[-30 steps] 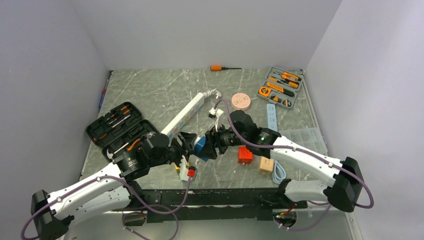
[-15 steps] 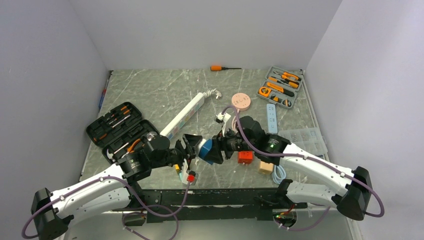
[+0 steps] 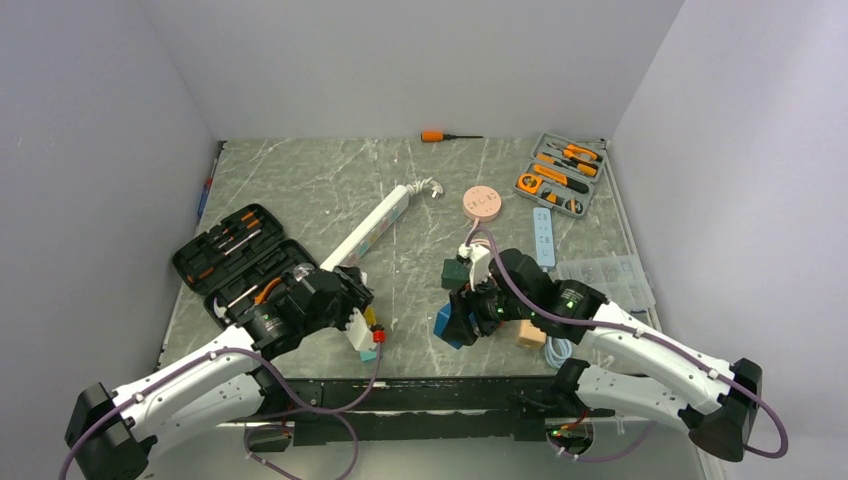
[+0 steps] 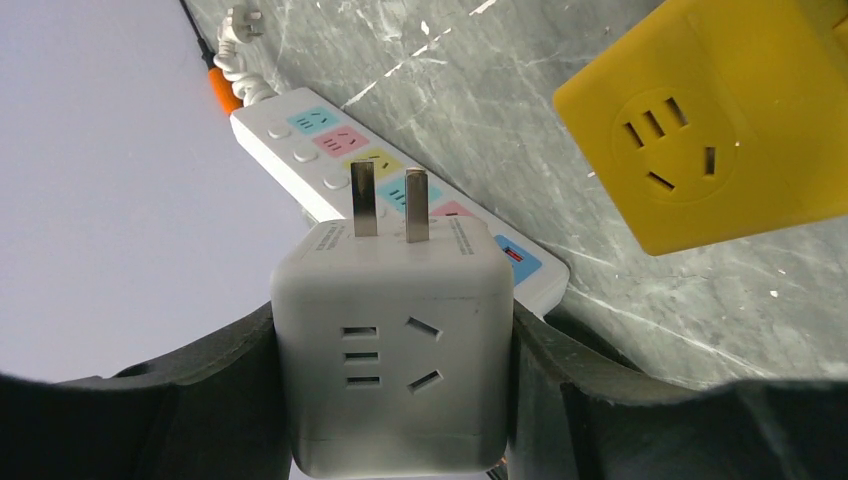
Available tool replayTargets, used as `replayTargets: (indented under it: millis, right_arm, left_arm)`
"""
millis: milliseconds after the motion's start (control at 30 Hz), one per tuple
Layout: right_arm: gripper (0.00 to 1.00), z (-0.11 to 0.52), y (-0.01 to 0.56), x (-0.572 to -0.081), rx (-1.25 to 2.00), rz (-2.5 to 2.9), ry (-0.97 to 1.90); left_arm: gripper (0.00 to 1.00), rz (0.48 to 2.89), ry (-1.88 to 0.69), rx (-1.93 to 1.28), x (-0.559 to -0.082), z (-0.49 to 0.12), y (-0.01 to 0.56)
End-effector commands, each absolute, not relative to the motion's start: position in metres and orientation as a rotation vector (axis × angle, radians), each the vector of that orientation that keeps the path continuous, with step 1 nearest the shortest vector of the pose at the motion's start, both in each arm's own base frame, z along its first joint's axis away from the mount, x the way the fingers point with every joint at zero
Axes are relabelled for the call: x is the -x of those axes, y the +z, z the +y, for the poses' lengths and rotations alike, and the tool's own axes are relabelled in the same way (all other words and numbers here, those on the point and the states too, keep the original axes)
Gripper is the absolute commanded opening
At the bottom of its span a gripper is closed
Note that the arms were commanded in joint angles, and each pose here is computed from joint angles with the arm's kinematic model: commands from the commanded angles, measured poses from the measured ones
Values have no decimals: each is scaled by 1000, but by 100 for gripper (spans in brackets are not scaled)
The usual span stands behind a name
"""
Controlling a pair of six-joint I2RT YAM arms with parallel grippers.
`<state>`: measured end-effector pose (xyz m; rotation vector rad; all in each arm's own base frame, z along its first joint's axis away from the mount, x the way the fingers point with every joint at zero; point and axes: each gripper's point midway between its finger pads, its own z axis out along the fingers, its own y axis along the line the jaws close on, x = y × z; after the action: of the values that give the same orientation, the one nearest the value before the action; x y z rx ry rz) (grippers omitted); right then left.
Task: Pull the plug off the socket
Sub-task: Place the plug at the center of the board.
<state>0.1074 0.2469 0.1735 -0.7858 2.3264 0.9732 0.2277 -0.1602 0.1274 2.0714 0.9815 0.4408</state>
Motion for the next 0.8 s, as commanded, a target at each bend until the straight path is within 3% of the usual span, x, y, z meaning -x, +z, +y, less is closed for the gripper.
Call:
replayTargets:
  millis: [0, 133, 567, 667, 767]
  right_arm:
    - [0, 230, 151, -134, 595, 2369, 772]
    - [0, 220, 129, -170, 473, 2373, 542]
    - [0, 227, 53, -232, 361, 2401, 187]
    - [17, 215, 38, -235, 287, 2403, 119]
    - [45, 214, 32, -235, 246, 2401, 126]
  left_arm:
    - [0, 962, 489, -1997, -240, -165, 151]
    - [0, 1018, 466, -1973, -244, -168, 156]
    - [0, 1370, 275, -1942, -263, -195, 162]
    - [0, 1447, 207, -1915, -267, -207, 165]
    - [0, 1505, 132, -1889, -269, -219, 167]
